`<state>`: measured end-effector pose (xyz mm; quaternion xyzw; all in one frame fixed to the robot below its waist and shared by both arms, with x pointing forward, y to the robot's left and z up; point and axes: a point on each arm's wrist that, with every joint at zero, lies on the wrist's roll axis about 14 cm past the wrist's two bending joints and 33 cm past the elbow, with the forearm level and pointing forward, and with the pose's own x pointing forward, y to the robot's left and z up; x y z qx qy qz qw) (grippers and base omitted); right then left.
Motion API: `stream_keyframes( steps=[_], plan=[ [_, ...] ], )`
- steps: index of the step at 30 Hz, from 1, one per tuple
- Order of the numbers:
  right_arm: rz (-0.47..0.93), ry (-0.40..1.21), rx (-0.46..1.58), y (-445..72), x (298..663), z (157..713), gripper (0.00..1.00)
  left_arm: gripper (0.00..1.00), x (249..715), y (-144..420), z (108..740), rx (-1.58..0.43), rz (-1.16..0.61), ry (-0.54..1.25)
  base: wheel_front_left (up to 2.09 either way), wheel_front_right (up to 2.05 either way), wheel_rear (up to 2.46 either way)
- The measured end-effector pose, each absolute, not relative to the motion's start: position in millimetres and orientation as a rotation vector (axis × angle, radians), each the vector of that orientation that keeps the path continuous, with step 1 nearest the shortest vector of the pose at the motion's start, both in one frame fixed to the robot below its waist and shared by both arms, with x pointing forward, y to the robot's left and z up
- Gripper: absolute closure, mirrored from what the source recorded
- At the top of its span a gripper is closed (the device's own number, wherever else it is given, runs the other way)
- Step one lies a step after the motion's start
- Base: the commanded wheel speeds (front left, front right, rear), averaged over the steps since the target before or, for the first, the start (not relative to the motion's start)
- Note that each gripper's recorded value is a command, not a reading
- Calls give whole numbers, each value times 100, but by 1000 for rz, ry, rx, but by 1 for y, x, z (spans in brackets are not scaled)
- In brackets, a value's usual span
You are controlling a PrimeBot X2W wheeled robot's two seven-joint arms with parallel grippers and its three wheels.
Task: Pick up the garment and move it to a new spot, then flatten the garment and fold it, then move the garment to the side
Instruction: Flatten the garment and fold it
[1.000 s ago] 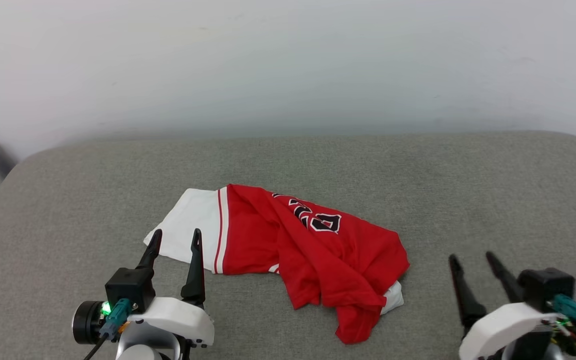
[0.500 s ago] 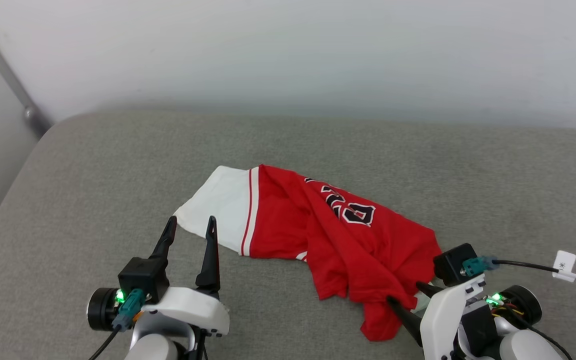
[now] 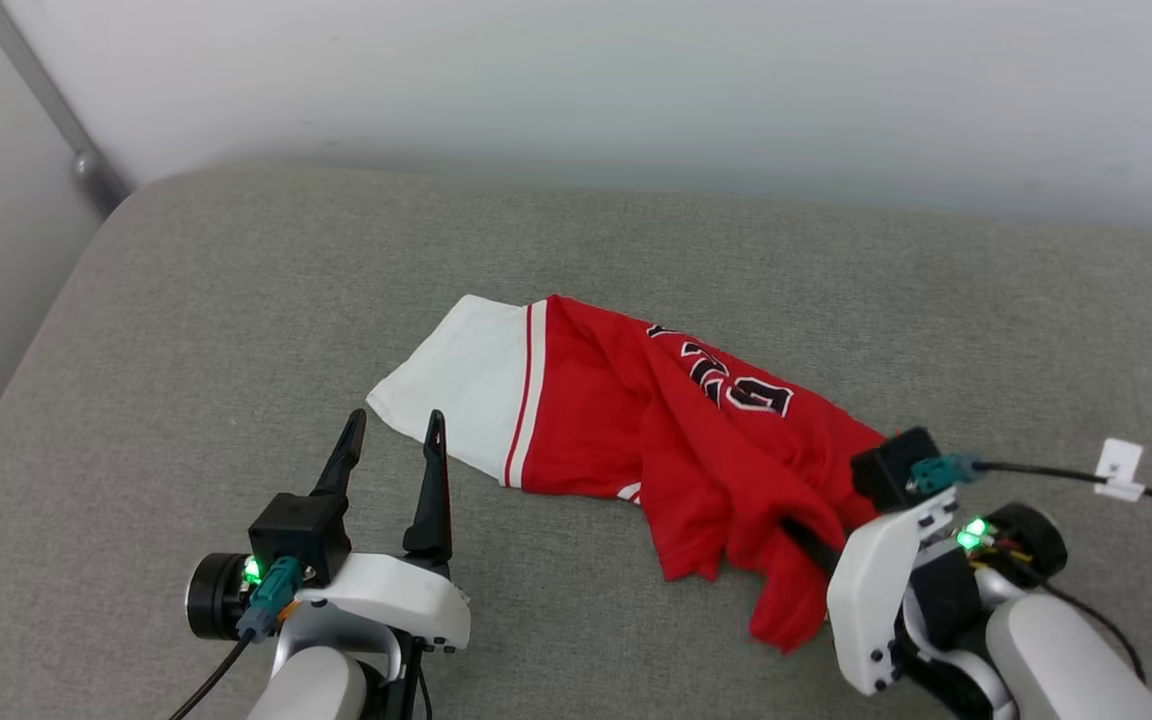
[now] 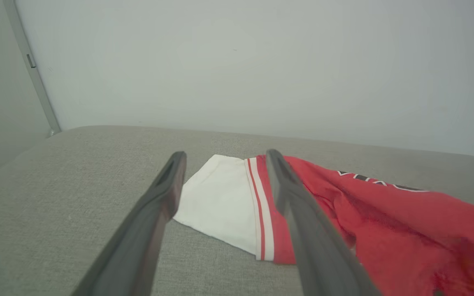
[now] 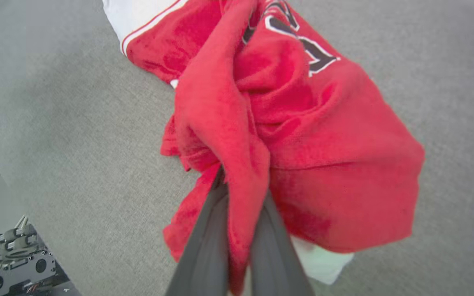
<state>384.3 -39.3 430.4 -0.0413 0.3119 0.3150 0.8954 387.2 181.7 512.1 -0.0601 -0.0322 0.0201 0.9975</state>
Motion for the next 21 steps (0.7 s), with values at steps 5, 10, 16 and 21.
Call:
stream_keyframes(
  steps=[5, 10, 16, 21],
  plan=[
    [600, 453, -86, -52, 420, 476, 100, 0, 391, 176, 512, -128, 27, -65, 0, 0, 0],
    [445, 356, -118, -100, 470, 507, 100, 0, 399, 170, 512, -134, 14, -71, 0, 0, 0],
    [234, 440, -134, -177, 513, 495, 100, 0, 410, 165, 507, -140, 4, -66, 0, 0, 0],
    [114, 545, -96, -224, 530, 457, 100, 0, 423, 167, 498, -137, 10, -48, 0, 0, 0]
  ],
)
